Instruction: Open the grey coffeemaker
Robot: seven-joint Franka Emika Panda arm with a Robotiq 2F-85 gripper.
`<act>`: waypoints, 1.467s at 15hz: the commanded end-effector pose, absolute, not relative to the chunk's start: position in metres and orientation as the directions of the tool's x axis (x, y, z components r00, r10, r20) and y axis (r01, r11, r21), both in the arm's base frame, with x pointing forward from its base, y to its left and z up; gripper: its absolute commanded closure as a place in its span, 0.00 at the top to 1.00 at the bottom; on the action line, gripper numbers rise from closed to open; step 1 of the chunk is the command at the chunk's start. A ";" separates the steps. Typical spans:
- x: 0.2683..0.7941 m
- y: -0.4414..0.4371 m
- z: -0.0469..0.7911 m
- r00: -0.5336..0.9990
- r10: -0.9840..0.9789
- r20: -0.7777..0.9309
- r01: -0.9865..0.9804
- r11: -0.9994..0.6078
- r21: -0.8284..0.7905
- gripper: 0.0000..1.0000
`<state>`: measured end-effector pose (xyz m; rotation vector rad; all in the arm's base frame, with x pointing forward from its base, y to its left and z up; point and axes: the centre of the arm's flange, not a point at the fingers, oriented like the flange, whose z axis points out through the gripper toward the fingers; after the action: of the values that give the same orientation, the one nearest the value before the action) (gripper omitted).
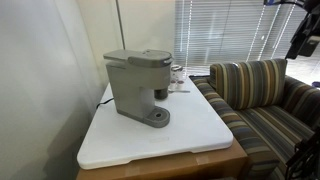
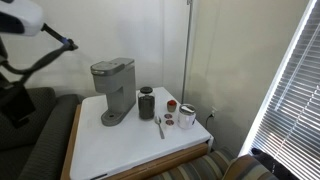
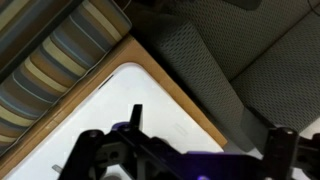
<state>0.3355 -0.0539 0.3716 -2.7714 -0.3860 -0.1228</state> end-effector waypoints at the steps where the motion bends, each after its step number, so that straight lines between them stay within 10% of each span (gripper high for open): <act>1: 0.342 -0.053 0.363 0.954 0.260 0.148 0.296 -0.895 -0.333 1.00; 22: 0.428 0.052 0.359 0.848 0.394 0.353 0.489 -0.840 -0.236 1.00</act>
<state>0.4094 0.0310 0.3681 -2.7375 -0.5822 -0.3294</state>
